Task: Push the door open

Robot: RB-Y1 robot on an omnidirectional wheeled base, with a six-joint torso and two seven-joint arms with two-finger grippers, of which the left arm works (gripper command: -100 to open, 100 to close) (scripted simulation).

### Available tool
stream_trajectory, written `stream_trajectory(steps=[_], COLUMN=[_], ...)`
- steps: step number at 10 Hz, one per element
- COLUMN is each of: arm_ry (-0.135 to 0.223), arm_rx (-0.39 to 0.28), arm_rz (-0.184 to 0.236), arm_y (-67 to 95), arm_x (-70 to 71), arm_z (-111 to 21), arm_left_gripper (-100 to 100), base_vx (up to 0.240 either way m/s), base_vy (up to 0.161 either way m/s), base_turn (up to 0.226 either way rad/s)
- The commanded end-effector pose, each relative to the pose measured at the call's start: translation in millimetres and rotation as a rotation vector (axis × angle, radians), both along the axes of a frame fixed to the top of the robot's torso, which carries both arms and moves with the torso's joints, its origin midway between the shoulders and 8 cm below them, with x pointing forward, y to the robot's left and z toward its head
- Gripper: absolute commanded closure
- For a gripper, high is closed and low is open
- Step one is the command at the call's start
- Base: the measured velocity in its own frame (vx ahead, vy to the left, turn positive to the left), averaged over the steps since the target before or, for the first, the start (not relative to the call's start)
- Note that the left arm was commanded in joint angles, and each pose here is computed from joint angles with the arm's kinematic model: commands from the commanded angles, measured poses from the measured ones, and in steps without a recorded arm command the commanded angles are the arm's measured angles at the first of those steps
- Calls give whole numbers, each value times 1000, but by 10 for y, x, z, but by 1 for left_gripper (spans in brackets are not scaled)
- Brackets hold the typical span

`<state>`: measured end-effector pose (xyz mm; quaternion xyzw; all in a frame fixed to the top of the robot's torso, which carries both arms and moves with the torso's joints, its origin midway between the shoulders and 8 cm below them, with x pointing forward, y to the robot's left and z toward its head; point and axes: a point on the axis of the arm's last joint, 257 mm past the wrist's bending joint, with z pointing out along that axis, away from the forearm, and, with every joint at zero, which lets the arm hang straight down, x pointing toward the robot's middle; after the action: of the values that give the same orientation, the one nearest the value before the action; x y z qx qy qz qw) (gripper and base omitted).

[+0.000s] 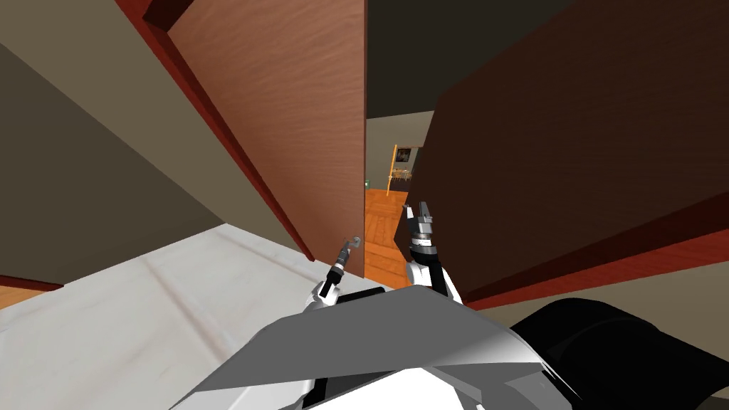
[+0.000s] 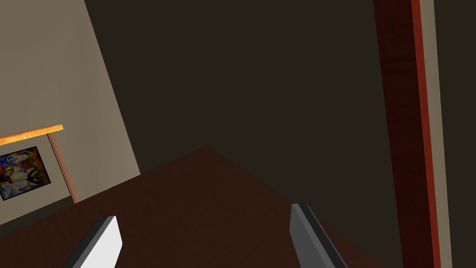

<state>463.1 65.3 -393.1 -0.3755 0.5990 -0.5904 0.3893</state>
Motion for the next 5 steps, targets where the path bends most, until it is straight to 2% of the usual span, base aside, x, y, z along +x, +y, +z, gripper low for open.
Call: stream_trajectory(steps=[1,2,3,4,5], arm_ry=[1,2,3,3,3], arm_rx=[-9,-20,-13,-13,-13], arm_rz=[2,2,2,2,2], arm_y=[-39,-95,-66,-66,-66], arm_x=[-8,-18,-22,-22,-22], arm_z=[5,16,-8,-8,-8], arm_left_gripper=[-100,-100,-100,100,100], base_vx=[180,193,90,-13,-27], base_vy=[-90,-88,-37,4,18], base_turn=[-28,-19,2,3,-11])
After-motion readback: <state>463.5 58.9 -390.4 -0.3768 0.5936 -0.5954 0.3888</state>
